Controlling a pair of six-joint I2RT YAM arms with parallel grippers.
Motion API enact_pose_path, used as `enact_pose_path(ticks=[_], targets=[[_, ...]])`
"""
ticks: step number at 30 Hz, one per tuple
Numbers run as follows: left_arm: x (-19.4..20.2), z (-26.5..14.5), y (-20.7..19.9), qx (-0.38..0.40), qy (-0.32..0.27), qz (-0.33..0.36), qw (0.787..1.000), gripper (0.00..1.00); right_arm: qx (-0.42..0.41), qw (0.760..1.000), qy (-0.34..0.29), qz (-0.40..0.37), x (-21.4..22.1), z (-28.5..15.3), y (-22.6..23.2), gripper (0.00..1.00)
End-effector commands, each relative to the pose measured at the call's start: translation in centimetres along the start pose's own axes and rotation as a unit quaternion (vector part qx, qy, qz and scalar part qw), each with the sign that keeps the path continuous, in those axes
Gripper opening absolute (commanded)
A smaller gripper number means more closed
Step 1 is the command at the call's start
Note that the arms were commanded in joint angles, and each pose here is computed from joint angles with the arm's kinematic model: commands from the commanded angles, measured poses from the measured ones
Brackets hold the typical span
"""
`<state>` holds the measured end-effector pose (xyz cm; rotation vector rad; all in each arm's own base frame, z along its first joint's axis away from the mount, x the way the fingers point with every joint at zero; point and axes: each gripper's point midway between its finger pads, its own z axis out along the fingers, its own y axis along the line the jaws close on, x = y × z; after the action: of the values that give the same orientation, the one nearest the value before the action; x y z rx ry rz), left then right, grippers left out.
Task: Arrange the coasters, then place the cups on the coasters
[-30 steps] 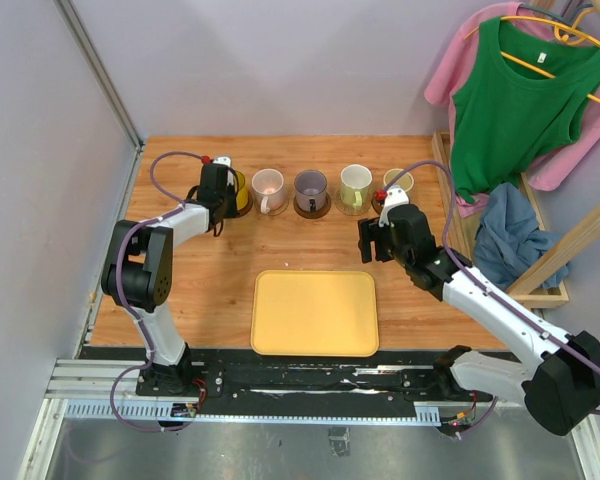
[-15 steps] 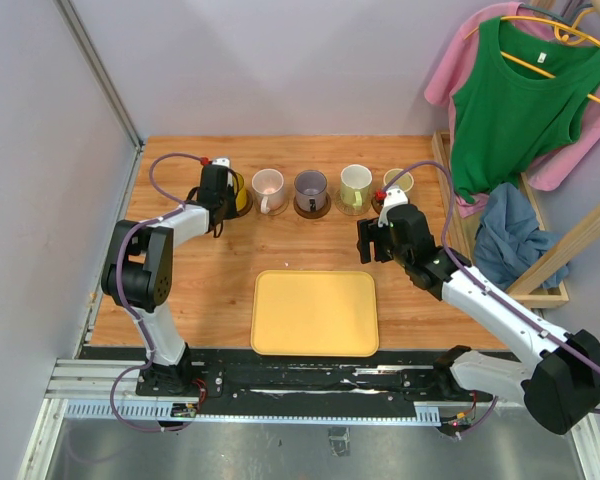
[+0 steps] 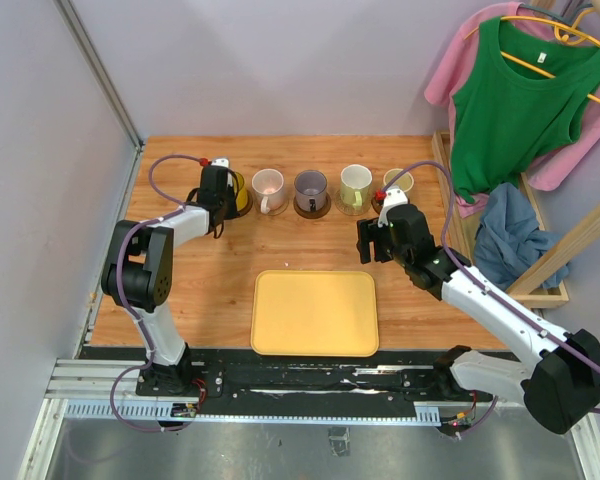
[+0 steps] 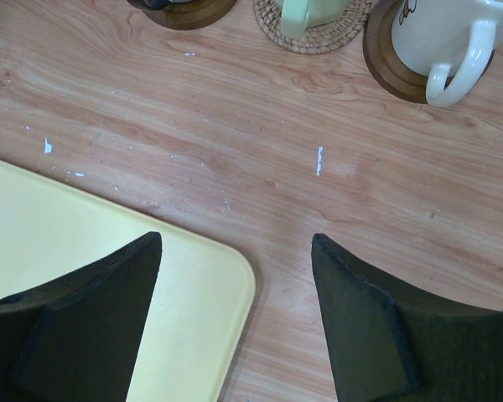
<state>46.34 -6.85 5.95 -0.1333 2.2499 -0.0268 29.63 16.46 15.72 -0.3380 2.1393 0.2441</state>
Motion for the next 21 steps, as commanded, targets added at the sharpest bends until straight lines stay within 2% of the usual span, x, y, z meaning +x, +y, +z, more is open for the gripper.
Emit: enact_pose_path(ticks=[1,7,8,11,16,21], targets=[[-1.6,0.4,-0.6,0.016,-0.031,-0.015,0.999,0.01,-0.002,1.0,-0.025,0.015,-2.1,-0.1,-0.1,0.73],[-1.0,0.2,0.0,0.005,-0.027,-0.015,1.0,0.04,-0.005,1.0,-0.026,0.016,-2.2,-0.2,0.0,0.73],[-1.0,0.1,0.1,0.003,-0.029,-0.016,0.999,0.07,-0.005,1.0,-0.027,0.016,-2.2,-0.2,0.0,0.74],[-0.7,-0.2,0.5,-0.008,-0.027,-0.02,0.999,0.26,-0.007,1.0,-0.026,0.016,-2.2,-0.2,0.1,0.73],[-0.4,-0.5,0.9,-0.017,-0.023,-0.019,0.999,0.48,-0.011,1.0,-0.023,0.018,-2.1,-0.1,0.2,0.73],[-0.8,-1.1,1.0,-0.018,-0.029,-0.022,0.999,0.57,-0.013,0.999,-0.027,0.02,-2.2,-0.4,0.3,0.73]])
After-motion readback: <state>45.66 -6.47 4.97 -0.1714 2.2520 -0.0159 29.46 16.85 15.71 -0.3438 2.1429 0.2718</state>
